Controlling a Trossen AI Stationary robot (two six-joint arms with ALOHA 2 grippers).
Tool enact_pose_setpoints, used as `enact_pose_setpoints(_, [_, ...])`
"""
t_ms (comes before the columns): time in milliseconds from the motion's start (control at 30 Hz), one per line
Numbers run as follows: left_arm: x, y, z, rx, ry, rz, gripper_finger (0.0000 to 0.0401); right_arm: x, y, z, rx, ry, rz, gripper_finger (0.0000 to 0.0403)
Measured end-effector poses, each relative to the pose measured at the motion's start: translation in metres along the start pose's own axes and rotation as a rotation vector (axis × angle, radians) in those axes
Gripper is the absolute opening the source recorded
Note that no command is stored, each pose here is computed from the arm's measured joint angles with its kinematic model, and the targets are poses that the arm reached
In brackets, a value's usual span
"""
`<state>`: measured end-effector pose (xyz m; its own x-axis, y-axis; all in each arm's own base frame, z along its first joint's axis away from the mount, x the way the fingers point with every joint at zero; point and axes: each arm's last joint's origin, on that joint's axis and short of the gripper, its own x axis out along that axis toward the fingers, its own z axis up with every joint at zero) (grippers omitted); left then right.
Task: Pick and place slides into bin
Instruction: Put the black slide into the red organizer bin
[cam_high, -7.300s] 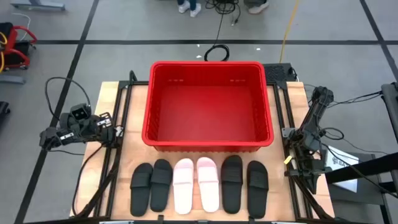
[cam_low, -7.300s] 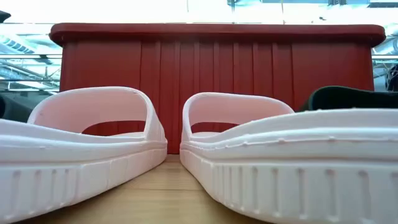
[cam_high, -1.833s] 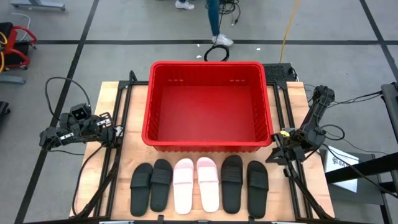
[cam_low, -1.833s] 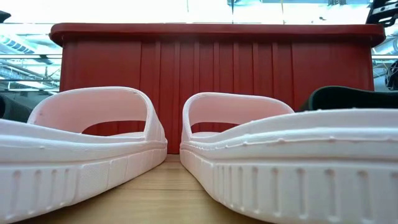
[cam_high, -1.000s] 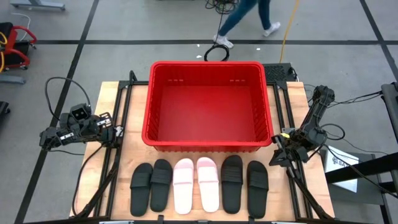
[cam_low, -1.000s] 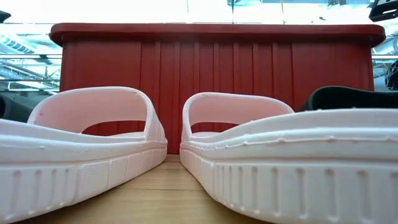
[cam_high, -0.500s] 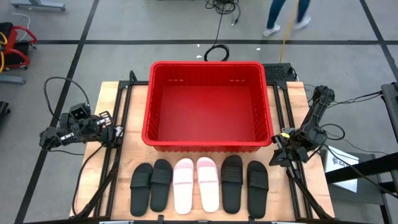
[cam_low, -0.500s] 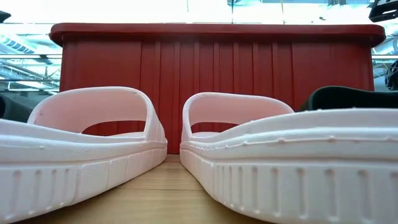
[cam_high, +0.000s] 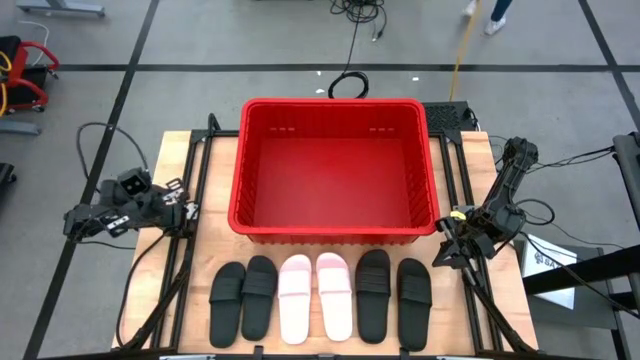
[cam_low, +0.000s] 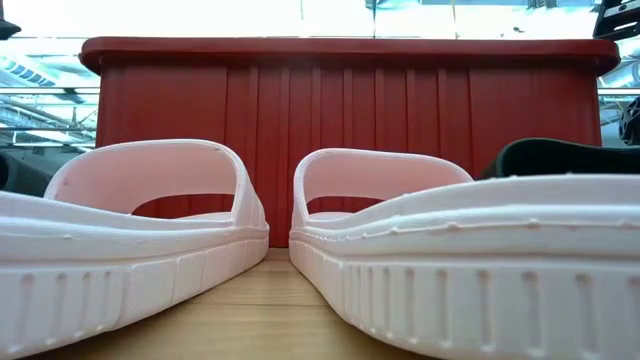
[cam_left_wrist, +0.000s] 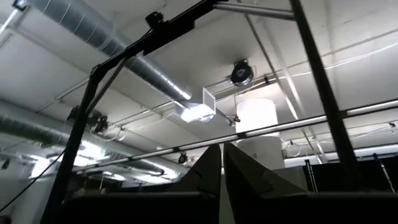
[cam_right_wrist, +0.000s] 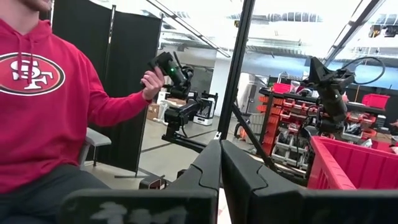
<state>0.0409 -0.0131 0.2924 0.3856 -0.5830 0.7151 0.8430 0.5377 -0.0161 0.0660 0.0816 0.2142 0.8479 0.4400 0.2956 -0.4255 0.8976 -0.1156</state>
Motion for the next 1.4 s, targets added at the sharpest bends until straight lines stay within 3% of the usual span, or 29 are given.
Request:
enact_pose_setpoints(167, [-0.001,0.013,-0.007,0.054,0.027,0.142,0.0026,0.000,0.000,0.000,-0.023,0.000,0.000,0.0004])
enact_pose_setpoints(400, [-0.006,0.031,-0.017,0.092,0.036,0.398,0.0026,0.000,0.000,0.000,0.051,0.000,0.000,0.0004])
enact_pose_setpoints(1100, [-0.006,0.037,-0.016,0.197,0.056,0.530,0.0026,-0.001,-0.005,0.014,-0.037,-0.129,-0.056,0.0004])
enact_pose_setpoints(1400, [0.033,0.048,0.016,0.230,0.272,0.719,0.0026,-0.003,-0.017,0.031,-0.053,-0.140,-0.307,0.0004])
